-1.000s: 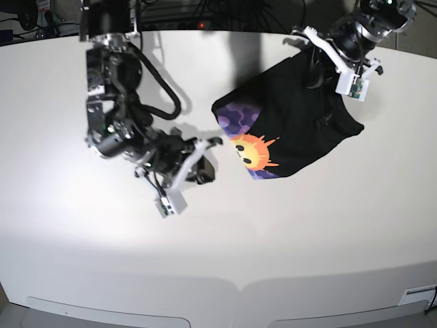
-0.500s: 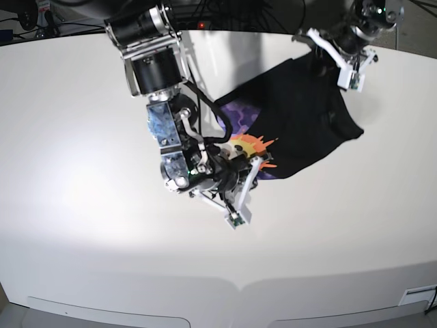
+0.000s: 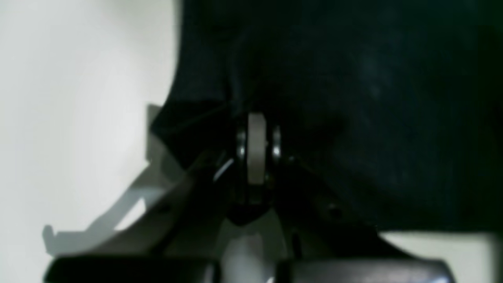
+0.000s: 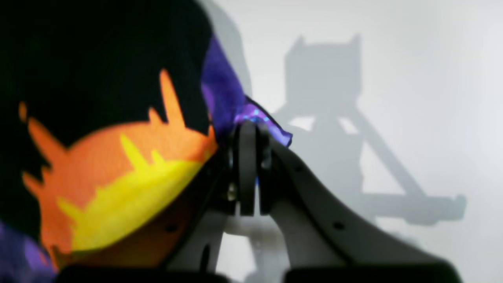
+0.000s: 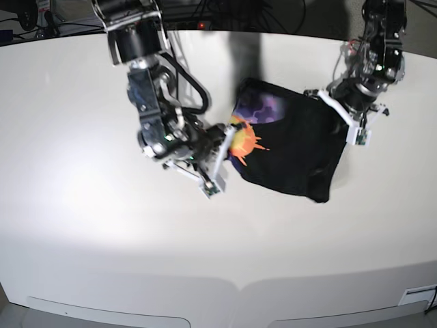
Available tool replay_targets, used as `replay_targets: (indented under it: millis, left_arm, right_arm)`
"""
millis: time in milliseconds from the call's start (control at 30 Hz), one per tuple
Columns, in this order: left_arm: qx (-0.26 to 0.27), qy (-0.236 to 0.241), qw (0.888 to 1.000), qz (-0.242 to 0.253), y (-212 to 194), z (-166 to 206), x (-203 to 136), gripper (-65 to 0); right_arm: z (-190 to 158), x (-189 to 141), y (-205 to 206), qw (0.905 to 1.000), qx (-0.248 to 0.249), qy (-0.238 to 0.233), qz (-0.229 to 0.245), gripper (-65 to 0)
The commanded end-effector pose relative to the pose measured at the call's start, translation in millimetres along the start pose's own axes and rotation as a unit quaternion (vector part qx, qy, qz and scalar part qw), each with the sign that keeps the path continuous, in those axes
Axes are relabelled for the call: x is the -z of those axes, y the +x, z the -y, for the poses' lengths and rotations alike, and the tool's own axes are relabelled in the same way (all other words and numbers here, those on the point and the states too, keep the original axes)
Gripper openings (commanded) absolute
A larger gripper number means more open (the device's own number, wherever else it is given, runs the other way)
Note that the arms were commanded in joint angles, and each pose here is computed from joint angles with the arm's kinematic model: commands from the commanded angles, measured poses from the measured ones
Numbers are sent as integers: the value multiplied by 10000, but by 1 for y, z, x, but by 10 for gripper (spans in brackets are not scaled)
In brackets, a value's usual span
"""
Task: Fold the T-shirt properly
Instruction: 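Grasp the bundle edges with both grippers and fold it into a square, then release the folded shirt and lift both grippers away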
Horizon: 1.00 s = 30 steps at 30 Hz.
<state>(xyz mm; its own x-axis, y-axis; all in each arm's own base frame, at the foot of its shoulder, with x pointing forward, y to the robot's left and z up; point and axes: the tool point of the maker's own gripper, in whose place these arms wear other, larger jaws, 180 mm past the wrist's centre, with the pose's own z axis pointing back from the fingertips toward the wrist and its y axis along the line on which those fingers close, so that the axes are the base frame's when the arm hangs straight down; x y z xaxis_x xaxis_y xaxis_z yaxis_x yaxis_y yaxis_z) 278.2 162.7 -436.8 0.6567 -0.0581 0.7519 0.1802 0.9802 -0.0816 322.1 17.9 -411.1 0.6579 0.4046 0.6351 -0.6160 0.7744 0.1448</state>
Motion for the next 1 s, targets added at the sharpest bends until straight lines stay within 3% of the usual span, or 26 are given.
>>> replay_targets:
  millis: [0,233,533,733,967]
  left_arm:
    - [39,100,9999,12,7,-7,3,-650]
    - [-70,81,9987,507,55,-14,21,-650]
    - [-460,-280,9937,983,85,23,32,-650]
    - [-204,-126,9929,1164,104,10,25,-650]
    - [59,334,9888,1452,130,-19,-26,-650]
  right_arm:
    - [-1,-8,9,9998,-59,17,191,-650]
    - [-41,-41,-35,9990,-97,347,246,-650]
    - [-108,-54,-37,9933,35,967,634,-650]
    - [-105,-54,-34,9956,-257,695,574,-650]
    - [-74,-95,-17,9947,-154,59,1013,-650]
